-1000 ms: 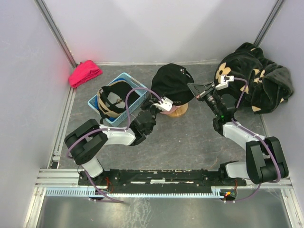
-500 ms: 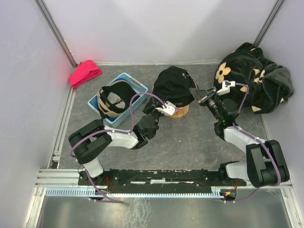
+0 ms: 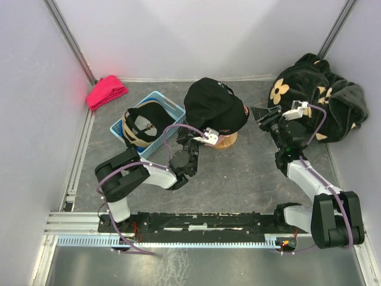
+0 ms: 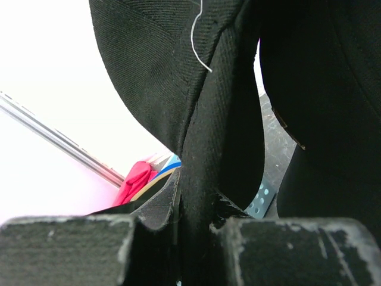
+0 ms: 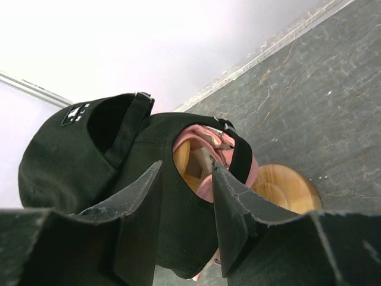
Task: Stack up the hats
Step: Stack the hat on the hat.
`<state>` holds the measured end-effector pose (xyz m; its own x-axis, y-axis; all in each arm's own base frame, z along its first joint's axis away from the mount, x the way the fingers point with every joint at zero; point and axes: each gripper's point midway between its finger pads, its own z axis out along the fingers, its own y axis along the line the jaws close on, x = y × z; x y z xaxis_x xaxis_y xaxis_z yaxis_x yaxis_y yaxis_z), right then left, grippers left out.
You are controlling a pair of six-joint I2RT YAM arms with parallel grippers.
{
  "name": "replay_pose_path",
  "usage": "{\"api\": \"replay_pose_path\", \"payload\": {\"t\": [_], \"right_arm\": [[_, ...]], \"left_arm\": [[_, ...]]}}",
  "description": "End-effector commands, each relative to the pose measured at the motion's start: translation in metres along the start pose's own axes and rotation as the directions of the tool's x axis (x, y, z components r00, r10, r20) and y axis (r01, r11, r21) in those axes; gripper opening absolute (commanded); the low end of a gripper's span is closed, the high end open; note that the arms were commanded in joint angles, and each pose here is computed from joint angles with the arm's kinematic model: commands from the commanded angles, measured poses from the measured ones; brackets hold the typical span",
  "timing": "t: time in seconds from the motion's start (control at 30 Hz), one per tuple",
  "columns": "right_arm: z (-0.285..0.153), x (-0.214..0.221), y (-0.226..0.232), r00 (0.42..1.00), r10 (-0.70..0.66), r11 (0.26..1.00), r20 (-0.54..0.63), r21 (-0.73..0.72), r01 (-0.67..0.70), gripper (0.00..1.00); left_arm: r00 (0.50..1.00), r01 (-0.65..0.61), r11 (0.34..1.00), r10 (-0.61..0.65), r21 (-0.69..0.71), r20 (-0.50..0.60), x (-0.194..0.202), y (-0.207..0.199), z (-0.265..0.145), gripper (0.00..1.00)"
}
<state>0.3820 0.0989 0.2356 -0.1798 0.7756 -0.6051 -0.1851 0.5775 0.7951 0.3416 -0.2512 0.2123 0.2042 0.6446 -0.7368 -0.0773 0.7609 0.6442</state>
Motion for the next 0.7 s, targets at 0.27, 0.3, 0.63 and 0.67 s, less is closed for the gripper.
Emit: {"api": "replay_pose_path", "payload": {"t": [0.27,0.3,0.63,0.67], "right_arm": [[0.025,-0.039,0.038,0.973,-0.217,0.974,-0.076,0.050,0.221,0.52],[0.029,-0.040,0.041,0.974,-0.213,0.975,-0.081,0.042,0.217,0.53],[0.049,-0.029,0.056,0.945,-0.268,0.962,-0.187,0.001,0.273,0.54],[0.051,-0.027,0.057,0.938,-0.282,0.958,-0.203,0.001,0.288,0.55]], "left_arm": [[0.975,0.130,0.991,-0.121,-0.034,0.188,-0.048,0.023,-0.004,0.03],[0.968,0.145,0.989,-0.139,-0.016,0.209,-0.051,0.021,-0.006,0.03],[0.931,0.180,0.981,-0.193,0.070,0.309,-0.071,0.018,-0.010,0.03],[0.931,0.176,0.982,-0.190,0.074,0.312,-0.072,0.017,-0.010,0.03]]}}
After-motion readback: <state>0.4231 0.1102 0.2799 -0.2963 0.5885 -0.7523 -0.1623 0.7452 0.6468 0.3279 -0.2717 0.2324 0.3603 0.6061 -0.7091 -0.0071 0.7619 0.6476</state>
